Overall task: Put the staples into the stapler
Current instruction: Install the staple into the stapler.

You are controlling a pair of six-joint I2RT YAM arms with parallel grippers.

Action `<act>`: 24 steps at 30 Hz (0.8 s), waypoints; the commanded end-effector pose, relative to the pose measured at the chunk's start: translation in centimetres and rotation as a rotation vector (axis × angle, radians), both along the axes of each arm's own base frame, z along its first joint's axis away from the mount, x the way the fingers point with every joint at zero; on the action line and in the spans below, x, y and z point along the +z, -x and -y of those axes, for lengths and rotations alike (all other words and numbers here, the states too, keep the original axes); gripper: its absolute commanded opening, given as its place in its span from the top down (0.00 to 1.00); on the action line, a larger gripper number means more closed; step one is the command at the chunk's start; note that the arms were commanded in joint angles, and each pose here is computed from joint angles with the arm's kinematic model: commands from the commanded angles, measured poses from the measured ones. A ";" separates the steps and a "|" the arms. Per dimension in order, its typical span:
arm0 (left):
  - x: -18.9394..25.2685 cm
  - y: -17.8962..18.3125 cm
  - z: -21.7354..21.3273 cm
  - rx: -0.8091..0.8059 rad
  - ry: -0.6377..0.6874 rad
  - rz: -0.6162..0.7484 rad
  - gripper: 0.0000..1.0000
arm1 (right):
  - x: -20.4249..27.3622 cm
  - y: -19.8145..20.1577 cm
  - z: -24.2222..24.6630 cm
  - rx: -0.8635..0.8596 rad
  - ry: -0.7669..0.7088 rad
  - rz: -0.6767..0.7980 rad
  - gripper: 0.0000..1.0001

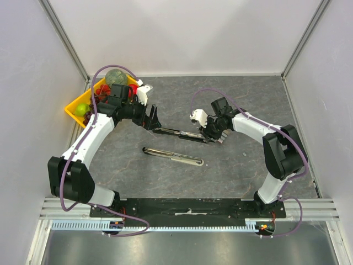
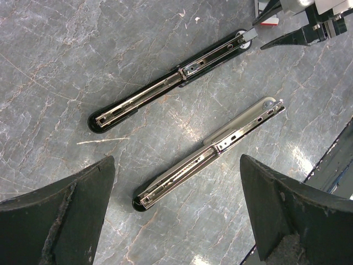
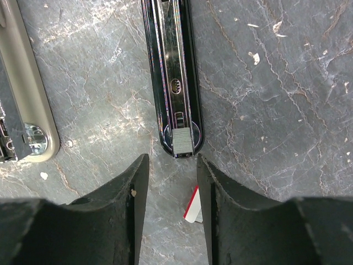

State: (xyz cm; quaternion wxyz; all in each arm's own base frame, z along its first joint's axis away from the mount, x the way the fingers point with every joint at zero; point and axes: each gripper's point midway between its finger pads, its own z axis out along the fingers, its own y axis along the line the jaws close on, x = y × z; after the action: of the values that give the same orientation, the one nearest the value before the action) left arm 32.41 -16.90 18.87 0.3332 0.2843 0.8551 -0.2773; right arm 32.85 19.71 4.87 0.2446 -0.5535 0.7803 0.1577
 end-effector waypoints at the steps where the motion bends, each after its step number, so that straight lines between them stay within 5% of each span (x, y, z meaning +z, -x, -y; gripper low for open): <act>1: 0.6 -0.3 0.1 -0.024 0.015 0.031 0.00 | 2.8 -0.9 -0.1 0.012 -0.017 0.070 0.52; 24: 0.6 -0.3 0.1 -0.025 0.018 0.028 0.01 | 4.9 -4.5 -0.1 -0.136 -0.092 0.170 0.48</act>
State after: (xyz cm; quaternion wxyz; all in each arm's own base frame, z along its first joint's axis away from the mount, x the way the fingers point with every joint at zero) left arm 32.41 -16.91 18.87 0.3332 0.2845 0.8550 -0.2777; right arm 35.72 18.38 7.69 0.3029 -0.5085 0.7952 0.1314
